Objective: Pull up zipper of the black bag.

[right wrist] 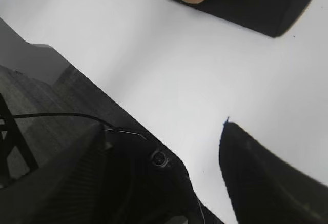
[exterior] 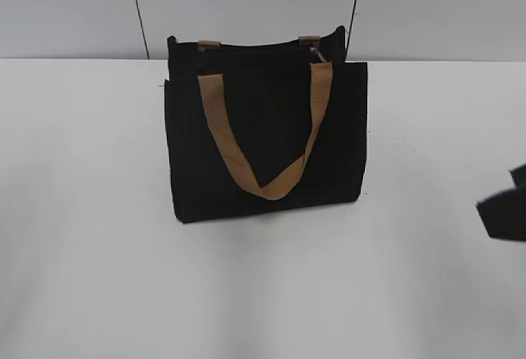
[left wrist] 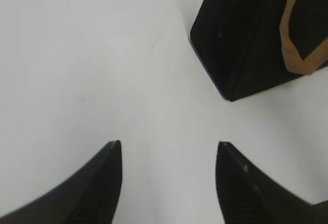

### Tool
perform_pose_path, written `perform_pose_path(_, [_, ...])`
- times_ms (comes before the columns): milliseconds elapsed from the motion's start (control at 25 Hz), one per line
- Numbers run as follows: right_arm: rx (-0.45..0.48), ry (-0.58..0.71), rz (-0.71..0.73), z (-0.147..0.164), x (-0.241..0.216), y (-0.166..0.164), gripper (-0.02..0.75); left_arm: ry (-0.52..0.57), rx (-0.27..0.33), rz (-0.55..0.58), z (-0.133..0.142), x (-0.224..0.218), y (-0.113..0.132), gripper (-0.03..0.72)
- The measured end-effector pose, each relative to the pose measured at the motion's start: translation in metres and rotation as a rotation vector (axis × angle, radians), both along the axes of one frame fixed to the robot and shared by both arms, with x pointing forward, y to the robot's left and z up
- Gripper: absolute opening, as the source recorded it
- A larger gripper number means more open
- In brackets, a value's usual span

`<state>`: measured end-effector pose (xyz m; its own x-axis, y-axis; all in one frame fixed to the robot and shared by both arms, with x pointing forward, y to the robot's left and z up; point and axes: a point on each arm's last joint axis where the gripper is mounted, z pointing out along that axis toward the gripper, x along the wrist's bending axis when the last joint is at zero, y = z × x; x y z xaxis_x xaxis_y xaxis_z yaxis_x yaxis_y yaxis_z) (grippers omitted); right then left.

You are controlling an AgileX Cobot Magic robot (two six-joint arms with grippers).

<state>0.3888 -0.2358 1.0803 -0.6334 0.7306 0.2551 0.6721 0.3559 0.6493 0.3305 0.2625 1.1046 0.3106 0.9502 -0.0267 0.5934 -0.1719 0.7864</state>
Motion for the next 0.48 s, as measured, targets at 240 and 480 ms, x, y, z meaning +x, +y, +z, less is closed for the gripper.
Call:
perform_pose_path(240, [-0.039, -0.122, -0.136, -0.007, -0.075, -0.016, 0.524, -0.026, -0.015, -0.030, -0.013, -0.041, 0.024, 0.436])
perform_pose_path(480, [-0.085, -0.234, -0.285, -0.030, -0.127, -0.032, 0.523, 0.001, -0.065, -0.073, -0.038, -0.070, 0.035, 0.436])
